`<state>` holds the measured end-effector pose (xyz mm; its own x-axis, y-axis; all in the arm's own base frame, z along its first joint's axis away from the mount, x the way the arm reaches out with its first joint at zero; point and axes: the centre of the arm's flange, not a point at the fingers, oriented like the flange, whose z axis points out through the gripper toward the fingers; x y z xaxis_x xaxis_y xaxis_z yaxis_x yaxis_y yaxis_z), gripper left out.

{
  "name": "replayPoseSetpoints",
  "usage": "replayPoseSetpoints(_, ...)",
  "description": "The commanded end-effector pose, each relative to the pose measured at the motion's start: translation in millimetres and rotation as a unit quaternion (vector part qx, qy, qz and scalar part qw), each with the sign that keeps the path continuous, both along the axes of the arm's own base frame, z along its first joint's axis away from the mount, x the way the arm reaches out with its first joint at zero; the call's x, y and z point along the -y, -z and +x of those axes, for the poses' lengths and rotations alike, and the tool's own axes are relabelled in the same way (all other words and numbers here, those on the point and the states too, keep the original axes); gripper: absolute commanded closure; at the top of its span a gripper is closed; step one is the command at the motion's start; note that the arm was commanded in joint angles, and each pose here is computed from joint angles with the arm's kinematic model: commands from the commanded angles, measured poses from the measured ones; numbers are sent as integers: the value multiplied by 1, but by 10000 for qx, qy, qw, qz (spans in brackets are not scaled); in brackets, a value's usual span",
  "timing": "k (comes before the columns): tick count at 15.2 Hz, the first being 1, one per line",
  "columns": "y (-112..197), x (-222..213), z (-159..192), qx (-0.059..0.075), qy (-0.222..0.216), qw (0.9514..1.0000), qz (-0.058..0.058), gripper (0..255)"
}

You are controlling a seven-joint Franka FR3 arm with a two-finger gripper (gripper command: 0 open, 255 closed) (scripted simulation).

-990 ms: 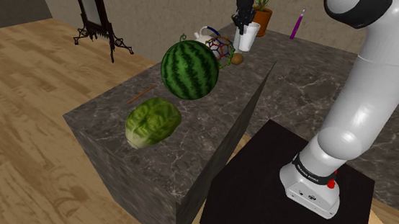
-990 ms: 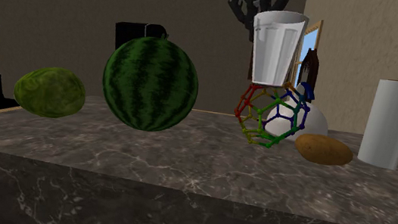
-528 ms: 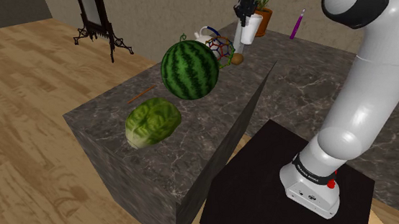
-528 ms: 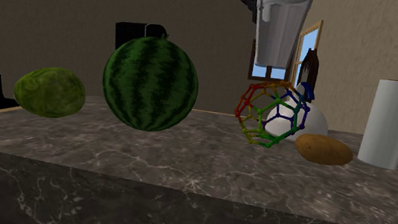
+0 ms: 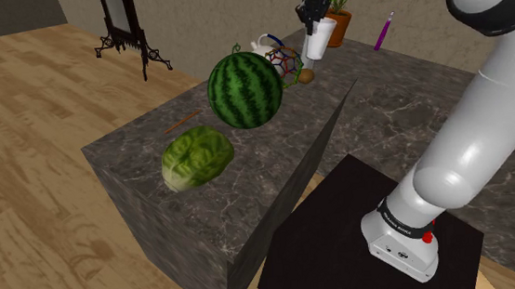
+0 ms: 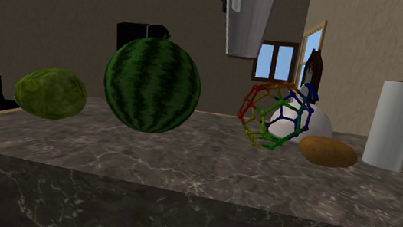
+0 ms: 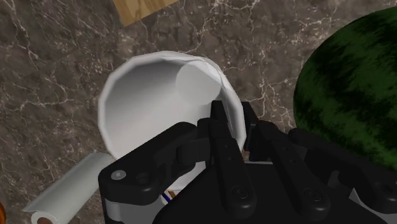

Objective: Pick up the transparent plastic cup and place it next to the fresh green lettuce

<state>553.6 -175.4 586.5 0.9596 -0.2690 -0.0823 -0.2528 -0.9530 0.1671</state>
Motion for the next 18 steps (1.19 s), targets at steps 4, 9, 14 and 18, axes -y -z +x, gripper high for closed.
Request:
replayPoseSetpoints(4, 3, -62, -23, -1, 5, 10000, -4, 255)
replayPoseSetpoints(9, 3, -124, -44, -1, 5, 10000, -4, 255)
replayPoseSetpoints(14, 3, -187, -65, -1, 5, 10000, -4, 255)
replayPoseSetpoints(18, 2, -237, -82, -1, 5, 10000, -4, 255)
